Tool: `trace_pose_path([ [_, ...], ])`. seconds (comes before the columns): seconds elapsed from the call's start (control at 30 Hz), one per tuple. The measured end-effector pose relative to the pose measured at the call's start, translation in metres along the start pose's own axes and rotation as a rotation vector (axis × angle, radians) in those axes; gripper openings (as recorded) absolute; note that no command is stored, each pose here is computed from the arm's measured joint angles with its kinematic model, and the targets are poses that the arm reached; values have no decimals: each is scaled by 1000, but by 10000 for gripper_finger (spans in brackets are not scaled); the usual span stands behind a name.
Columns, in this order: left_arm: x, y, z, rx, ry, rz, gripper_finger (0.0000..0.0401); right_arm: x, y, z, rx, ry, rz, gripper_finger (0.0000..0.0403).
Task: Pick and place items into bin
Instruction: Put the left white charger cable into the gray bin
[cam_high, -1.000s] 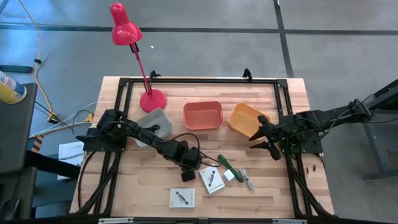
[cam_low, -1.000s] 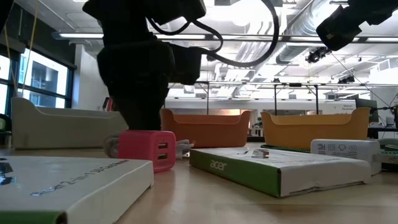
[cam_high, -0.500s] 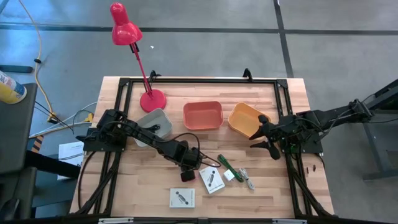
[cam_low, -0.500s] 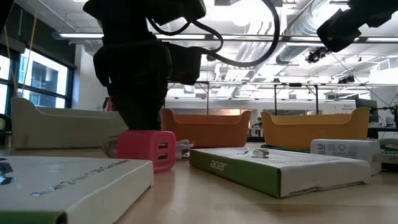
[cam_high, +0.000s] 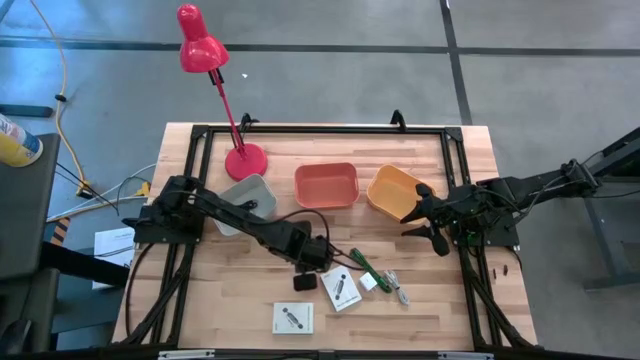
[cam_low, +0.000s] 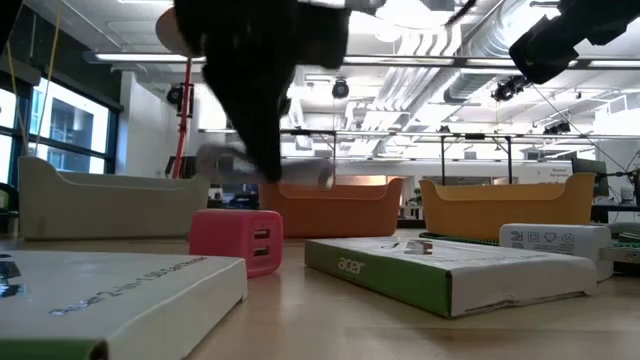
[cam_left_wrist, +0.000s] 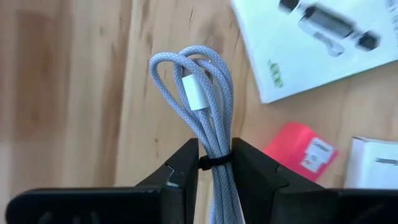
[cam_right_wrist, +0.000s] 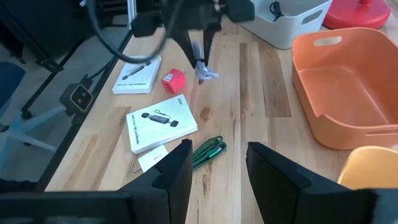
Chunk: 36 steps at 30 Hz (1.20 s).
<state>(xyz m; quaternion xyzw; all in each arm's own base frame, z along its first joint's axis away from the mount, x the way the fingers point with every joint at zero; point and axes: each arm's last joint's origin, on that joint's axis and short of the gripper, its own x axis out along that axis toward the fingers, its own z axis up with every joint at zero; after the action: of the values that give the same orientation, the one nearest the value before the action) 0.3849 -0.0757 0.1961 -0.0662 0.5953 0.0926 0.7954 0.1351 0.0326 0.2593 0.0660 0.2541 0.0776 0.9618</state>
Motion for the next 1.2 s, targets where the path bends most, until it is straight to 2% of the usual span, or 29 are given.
trace_pose_path([
  [0.33,-59,2,19,12,17,104,76,0,0,0,35,-2,-1,142],
  [0.57,-100,8,24,19,23,185,76,0,0,0,48,-3,-3,142],
  [0.7,-118,12,24,35,37,236,76,0,-1,1,69,-15,-49,142],
  [0.87,-128,17,17,92,106,298,76,0,-3,1,85,-31,-109,142],
  [1.2,-139,31,19,133,64,357,76,0,-6,3,179,-74,-195,142],
])
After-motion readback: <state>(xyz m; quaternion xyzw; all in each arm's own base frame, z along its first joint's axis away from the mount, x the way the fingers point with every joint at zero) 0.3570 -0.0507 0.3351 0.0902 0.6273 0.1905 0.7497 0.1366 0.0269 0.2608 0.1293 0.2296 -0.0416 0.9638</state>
